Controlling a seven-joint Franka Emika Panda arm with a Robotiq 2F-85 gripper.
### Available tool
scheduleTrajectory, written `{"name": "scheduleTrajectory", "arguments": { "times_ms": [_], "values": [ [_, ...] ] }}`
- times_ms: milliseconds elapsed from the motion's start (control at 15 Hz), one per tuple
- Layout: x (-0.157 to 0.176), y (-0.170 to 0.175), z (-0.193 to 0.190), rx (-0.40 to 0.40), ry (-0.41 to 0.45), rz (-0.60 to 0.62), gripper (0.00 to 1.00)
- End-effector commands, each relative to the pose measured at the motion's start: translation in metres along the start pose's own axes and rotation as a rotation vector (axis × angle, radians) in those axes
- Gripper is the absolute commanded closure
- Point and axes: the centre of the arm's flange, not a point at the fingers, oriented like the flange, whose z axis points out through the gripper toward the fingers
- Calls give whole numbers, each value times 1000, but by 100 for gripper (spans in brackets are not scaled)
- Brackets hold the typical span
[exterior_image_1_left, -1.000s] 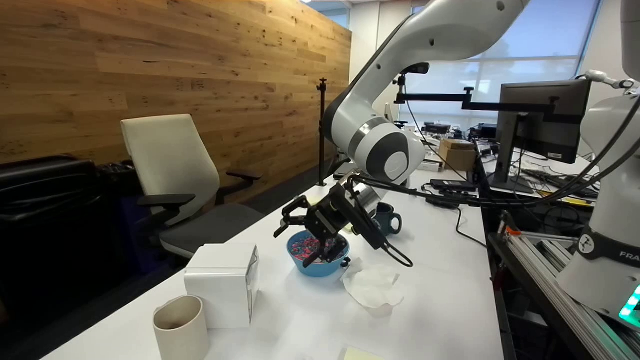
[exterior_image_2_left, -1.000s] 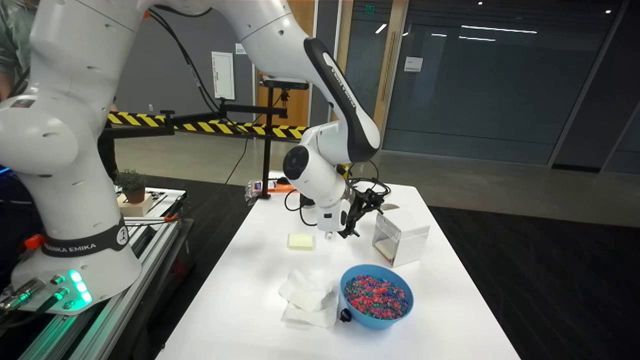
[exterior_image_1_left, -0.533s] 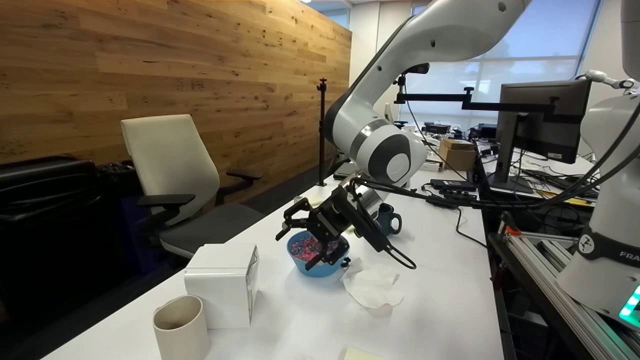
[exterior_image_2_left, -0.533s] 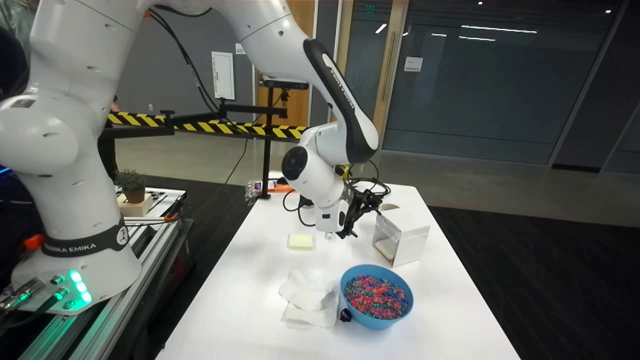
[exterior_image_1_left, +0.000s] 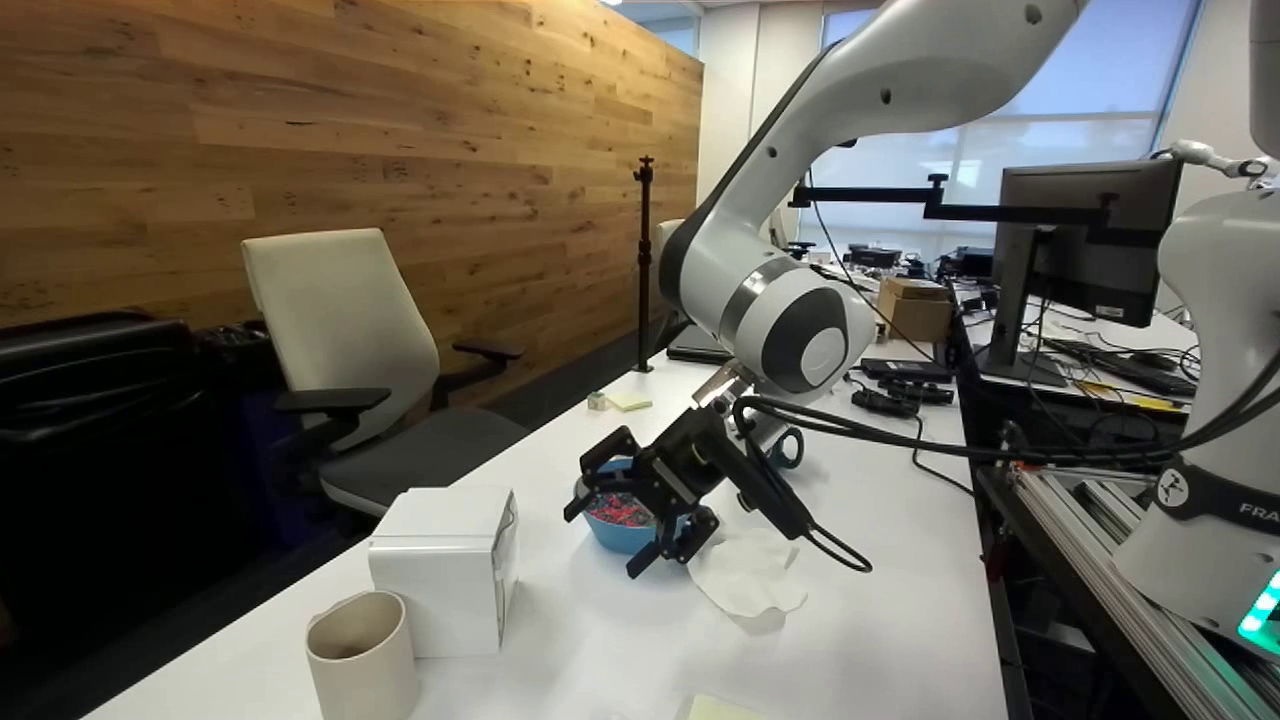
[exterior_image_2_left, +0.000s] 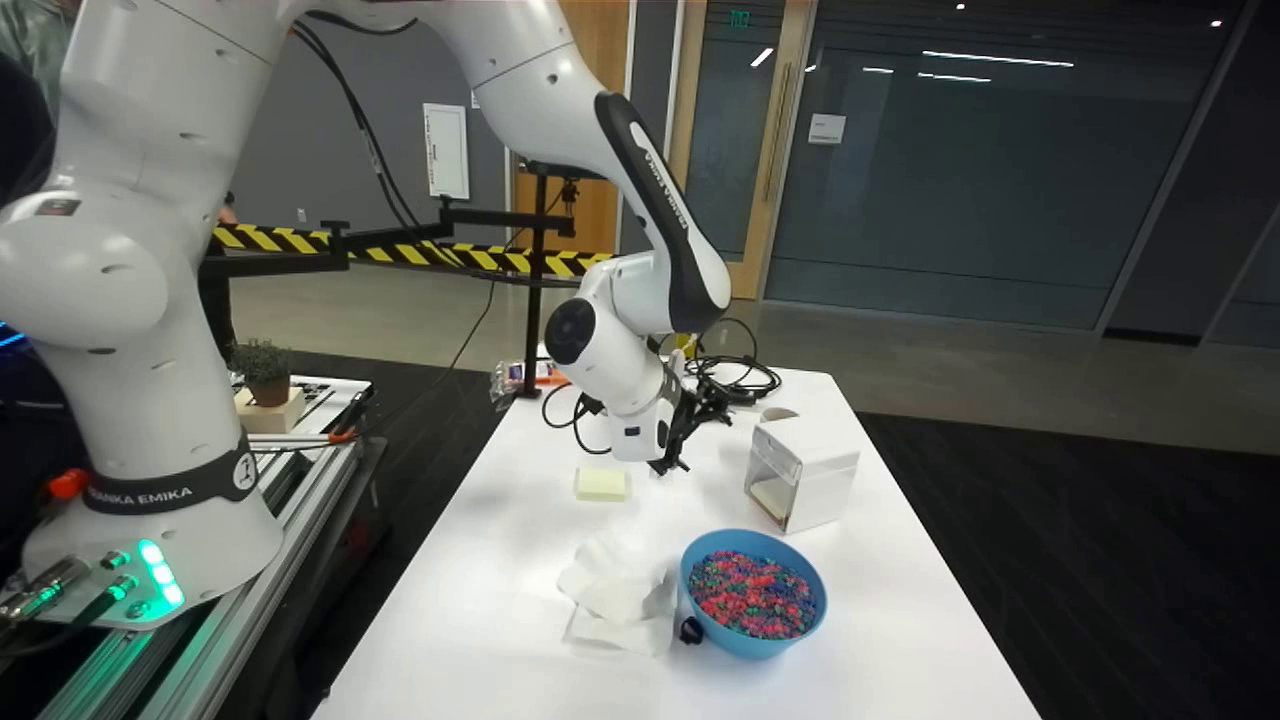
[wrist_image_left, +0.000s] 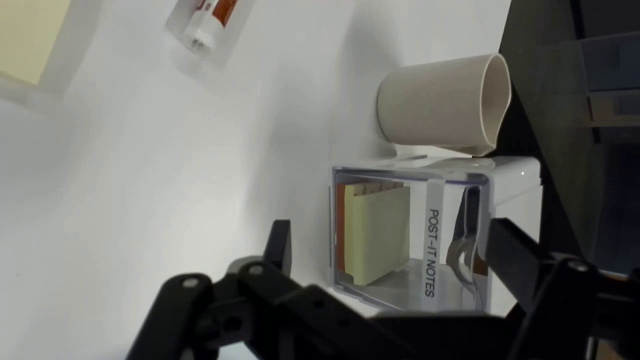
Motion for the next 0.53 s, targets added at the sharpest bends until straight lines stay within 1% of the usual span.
{"name": "scheduleTrajectory", "arguments": {
  "times_ms": [0, 200, 467],
  "values": [
    [-24, -3, 3, 25, -14, -13, 0],
    [-41, -16, 20, 22, -34, -36, 0],
    [-61, -44, 47, 54, -52, -65, 0]
  ]
}}
